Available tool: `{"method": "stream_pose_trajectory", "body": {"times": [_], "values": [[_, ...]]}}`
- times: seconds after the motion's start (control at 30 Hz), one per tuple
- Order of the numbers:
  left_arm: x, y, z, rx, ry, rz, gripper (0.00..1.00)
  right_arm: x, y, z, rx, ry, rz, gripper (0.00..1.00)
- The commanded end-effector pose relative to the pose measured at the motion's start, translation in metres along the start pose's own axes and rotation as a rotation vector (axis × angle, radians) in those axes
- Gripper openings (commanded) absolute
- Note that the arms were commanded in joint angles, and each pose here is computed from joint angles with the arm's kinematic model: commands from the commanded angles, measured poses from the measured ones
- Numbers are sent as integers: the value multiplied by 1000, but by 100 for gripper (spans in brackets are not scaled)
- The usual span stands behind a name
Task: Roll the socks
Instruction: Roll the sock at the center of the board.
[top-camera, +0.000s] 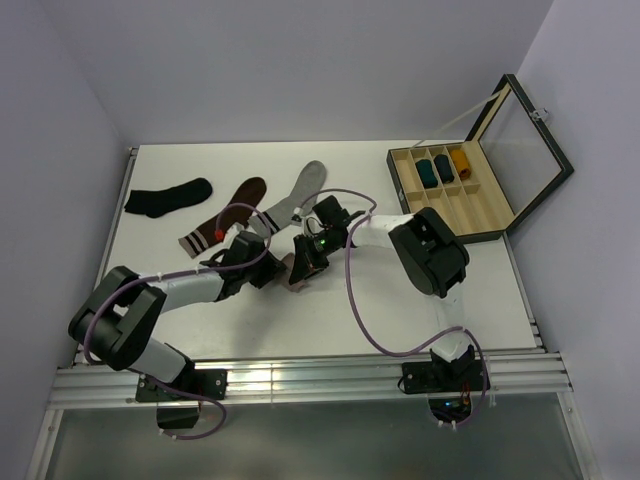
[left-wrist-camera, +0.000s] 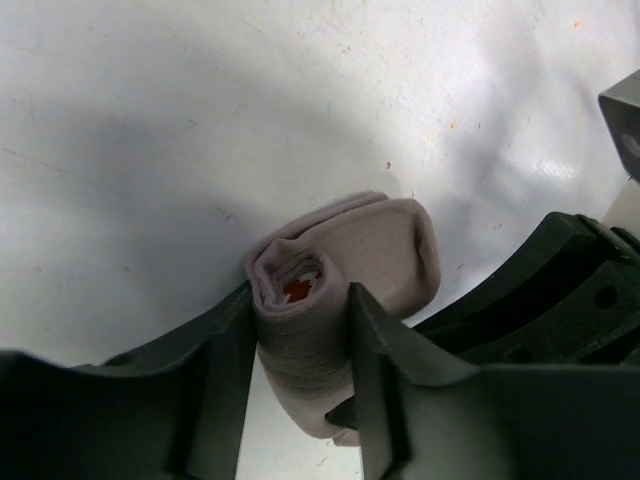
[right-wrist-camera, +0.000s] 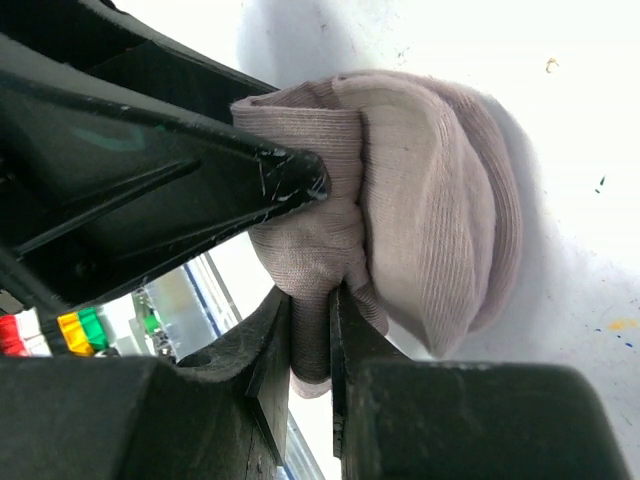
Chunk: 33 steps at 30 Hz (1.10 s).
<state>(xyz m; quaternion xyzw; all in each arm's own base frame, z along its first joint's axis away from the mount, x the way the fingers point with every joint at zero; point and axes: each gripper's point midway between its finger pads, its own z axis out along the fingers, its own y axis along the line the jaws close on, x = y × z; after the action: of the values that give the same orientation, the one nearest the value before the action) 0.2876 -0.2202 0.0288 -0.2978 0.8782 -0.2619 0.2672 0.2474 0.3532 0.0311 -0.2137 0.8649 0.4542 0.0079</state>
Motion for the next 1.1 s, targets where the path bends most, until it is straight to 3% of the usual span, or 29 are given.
{"method": "stream_pose_trajectory", "body": {"times": [0.0, 0.1, 0.2, 0.23, 0.33, 0.43, 0.53, 0.73, 1.07], "values": [[14, 26, 7, -86, 54, 34, 42, 2, -11, 7, 32, 19, 49, 2], [14, 27, 8, -99, 59, 49, 31, -2, -16, 5, 75, -14, 39, 6], [15, 28, 9, -107, 65, 65, 21, -12, -12, -7, 126, -100, -30, 19], [14, 25, 10, -107, 67, 68, 18, -15, -10, -11, 140, -128, -54, 29], [14, 23, 12, -108, 75, 94, 14, -24, 1, -28, 210, -242, -149, 44], [14, 20, 13, -125, 92, 125, 13, -26, 7, -45, 335, -371, -258, 50], [13, 16, 13, -127, 99, 149, 13, -37, 12, -65, 469, -524, -348, 51], [10, 10, 12, -136, 107, 181, 13, -33, 46, -61, 557, -646, -574, 50], [12, 8, 12, -144, 128, 190, 13, -23, 33, -20, 617, -530, -641, 50]]}}
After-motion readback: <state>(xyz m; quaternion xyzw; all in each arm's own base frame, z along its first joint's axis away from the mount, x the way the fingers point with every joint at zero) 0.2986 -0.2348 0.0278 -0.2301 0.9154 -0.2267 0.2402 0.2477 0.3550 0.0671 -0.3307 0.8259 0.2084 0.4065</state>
